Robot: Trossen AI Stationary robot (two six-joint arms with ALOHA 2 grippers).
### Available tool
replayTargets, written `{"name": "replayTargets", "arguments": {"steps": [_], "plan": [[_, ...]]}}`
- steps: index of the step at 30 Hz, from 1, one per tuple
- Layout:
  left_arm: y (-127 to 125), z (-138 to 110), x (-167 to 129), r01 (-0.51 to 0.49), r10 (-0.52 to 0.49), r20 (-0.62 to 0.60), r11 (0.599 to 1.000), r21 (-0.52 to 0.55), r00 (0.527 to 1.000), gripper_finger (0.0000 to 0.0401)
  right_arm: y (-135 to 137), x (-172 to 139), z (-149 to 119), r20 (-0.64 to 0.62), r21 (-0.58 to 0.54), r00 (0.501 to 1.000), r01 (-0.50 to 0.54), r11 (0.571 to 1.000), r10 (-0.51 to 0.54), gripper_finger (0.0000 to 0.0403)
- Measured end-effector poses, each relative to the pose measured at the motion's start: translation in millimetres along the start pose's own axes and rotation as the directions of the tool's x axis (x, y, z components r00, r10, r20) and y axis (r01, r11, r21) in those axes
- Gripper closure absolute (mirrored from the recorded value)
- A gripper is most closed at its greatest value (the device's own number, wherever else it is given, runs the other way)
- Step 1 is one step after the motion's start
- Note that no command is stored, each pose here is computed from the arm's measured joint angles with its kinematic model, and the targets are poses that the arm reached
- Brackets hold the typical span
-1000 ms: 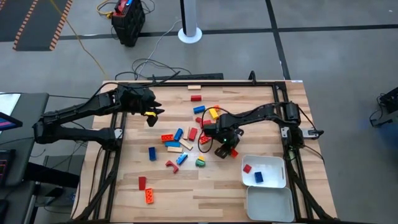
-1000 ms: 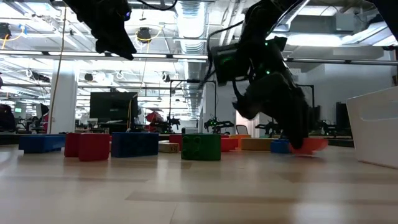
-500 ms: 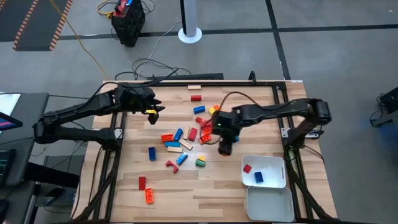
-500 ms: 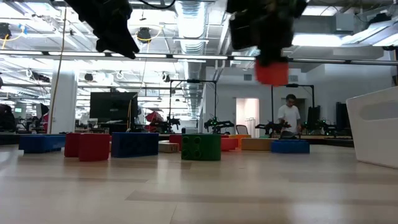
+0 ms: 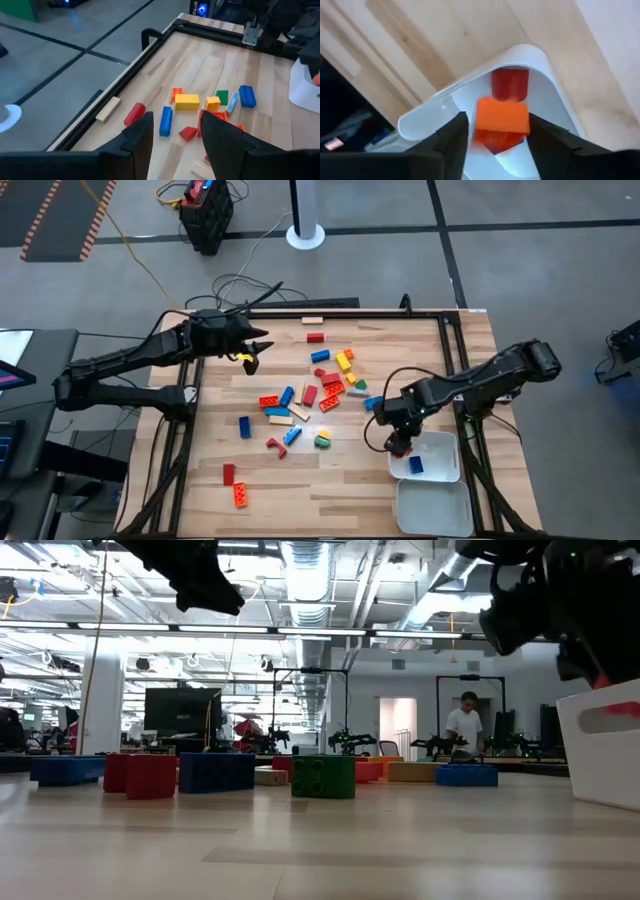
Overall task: Sort blocks by size
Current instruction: Put the small orange game piece into the white bin, then put the big blue game piece into the gray bin
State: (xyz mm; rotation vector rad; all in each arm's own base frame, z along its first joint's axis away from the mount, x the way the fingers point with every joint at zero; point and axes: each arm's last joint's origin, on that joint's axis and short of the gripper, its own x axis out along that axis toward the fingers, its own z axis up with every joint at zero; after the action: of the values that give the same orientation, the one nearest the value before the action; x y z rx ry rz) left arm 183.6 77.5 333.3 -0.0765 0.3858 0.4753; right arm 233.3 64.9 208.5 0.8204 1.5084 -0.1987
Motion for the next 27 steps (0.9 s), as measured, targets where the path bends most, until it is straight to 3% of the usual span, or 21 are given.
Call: {"name": "replayTargets", "arguments": {"steps": [4,9,17,21,24,27], "plan": [[0.0,0.5,-0.1,0.000,0.000,0.006,1.000,-0.003,1.000,0.0246,-0.3,-0.8,-0.9,0.000,0.042,1.000,0.001,0.999,-0.001,0.0144],[0.0,-1.9,-0.1,0.000,-0.001,-0.018,0.999,-0.047,1.000,0.0246,5.5,-24.3,7.4,0.072,0.006,0.997,-0.037,0.999,0.036,0.0142],[-7.2,-6.1,-0.8,0.116,-0.130,-0.063,0.976,-0.182,0.990,0.0246,10.1,-64.8,35.2,0.264,-0.184,0.962,-0.018,0.983,0.067,0.0152],[-16.9,-8.3,1.3,0.144,-0.166,-0.086,0.964,-0.224,0.982,0.0246,12.2,-74.7,50.1,0.373,-0.375,0.918,0.018,0.927,0.134,0.0153],[-20.5,-9.5,3.4,0.108,-0.142,-0.093,0.949,-0.297,0.985,0.0246,17.8,-74.3,60.0,0.420,-0.495,0.888,0.053,0.868,0.185,0.0153],[-25.5,-11.4,8.6,0.100,-0.150,-0.113,0.928,-0.359,0.982,0.0246,17.1,-67.4,71.8,0.407,-0.534,0.901,0.101,0.839,0.150,0.0153]]}}
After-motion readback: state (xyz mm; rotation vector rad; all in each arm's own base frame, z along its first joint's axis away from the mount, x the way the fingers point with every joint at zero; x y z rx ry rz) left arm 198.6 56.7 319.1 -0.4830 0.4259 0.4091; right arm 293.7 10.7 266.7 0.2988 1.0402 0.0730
